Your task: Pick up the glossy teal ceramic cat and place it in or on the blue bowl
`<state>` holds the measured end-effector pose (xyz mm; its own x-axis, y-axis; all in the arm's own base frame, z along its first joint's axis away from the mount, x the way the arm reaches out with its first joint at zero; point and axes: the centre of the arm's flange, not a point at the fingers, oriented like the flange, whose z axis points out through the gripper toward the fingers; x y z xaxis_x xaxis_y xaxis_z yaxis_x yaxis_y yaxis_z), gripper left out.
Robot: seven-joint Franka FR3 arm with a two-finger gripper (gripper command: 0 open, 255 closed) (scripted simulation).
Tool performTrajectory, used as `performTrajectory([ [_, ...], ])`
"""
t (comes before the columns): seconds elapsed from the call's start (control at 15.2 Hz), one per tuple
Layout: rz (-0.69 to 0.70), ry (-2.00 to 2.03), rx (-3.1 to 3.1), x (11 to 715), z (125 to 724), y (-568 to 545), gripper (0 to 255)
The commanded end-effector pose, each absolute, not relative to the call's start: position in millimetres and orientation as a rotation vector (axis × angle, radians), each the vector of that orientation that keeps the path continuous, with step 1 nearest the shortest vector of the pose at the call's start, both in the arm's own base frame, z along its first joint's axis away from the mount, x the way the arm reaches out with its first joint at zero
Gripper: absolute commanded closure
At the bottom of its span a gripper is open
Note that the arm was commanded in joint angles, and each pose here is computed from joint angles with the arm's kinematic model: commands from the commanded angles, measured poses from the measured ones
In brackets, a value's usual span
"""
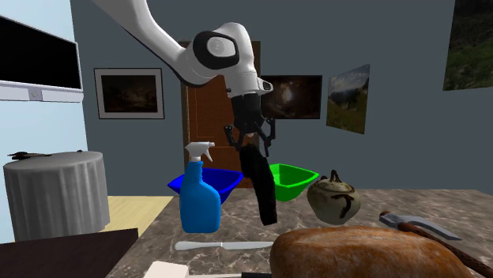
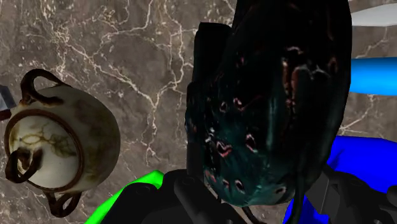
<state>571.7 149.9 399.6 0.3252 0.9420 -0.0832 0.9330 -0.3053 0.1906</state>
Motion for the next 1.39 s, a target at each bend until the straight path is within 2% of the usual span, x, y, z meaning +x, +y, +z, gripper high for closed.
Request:
performTrajectory([
  [0.0,0.067,1.713,2.384,573,412,150,255],
  [0.99,0.067,1.713,2.384,573,488,150,255],
  [1.32,0.067,1.713,2.384,529,502,197,255],
])
